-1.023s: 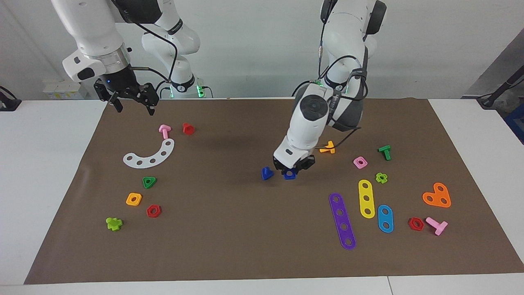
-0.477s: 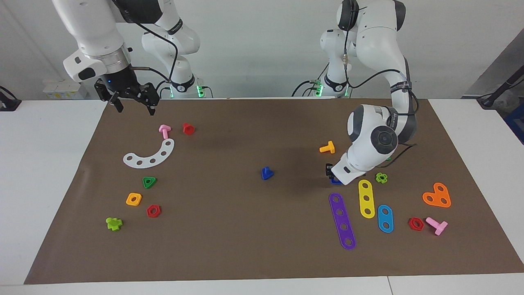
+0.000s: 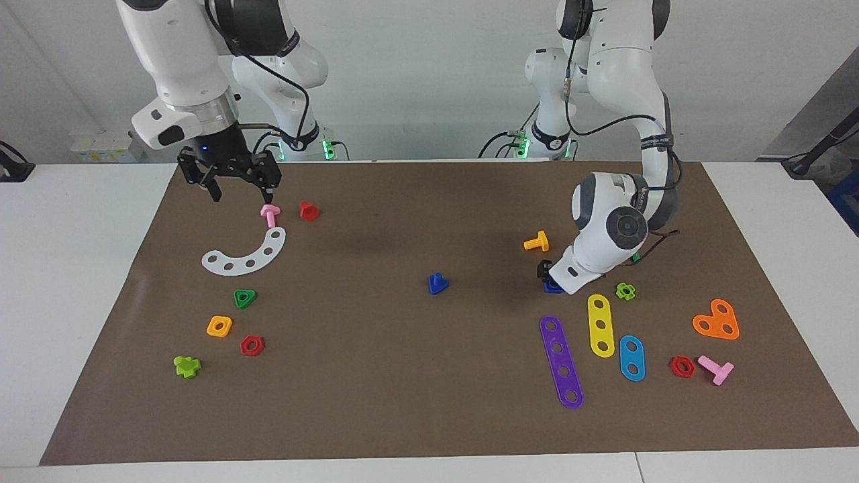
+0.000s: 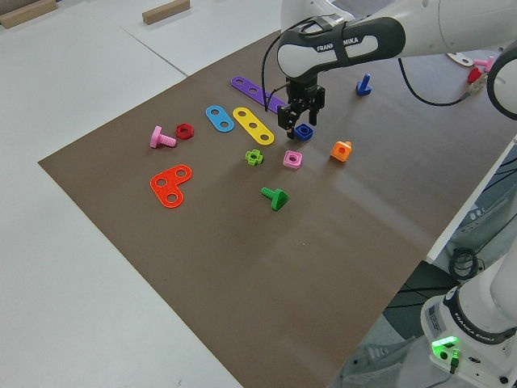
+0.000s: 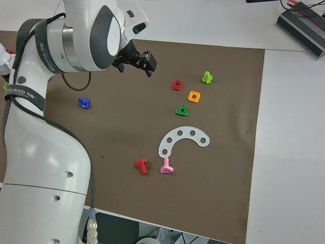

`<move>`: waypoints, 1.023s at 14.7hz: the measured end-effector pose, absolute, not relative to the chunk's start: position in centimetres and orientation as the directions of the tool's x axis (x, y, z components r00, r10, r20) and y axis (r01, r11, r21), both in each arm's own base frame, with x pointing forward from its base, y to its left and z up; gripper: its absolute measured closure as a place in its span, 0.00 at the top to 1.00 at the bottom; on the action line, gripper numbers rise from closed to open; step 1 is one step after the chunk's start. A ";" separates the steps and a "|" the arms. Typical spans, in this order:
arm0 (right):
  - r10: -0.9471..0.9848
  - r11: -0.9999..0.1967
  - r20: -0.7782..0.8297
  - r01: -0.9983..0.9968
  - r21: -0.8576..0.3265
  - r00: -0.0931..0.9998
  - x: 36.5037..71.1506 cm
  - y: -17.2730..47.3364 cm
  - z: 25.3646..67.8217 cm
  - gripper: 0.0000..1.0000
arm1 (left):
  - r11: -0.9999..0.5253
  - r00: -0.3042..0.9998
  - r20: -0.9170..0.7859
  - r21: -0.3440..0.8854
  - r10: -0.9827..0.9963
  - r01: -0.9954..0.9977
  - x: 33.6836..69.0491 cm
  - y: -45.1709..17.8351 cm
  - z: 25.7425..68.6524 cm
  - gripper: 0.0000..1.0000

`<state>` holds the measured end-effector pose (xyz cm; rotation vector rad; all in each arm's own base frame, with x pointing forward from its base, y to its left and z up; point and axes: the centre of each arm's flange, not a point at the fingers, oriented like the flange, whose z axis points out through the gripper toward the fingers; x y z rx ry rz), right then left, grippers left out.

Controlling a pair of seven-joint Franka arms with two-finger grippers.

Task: Unscrew and place screws in storage area
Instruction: 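Carry the blue nut with the left gripper and set it beside the pink nut, then withdraw the left gripper while the right gripper reaches the blue triangle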

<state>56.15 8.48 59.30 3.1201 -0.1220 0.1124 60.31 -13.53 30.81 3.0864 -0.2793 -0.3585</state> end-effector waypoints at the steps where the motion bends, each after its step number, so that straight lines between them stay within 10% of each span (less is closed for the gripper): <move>1: -0.086 -0.996 0.077 -0.087 0.009 0.993 56.3 10.7 58.3 0.97 | -0.985 0.961 -0.216 0.043 -0.171 -0.166 60.7 -12.6 31.3 1.00; 6: -0.126 -0.992 0.100 -0.125 -0.025 0.987 57.8 20.9 52.1 0.97 | -0.983 0.962 -0.206 0.074 -0.177 -0.165 62.4 -1.4 32.9 1.00; 15: -0.114 -0.993 0.131 -0.107 -0.056 0.985 58.5 33.2 42.5 0.93 | -0.987 0.945 -0.285 0.028 -0.159 -0.158 61.7 3.6 50.0 1.00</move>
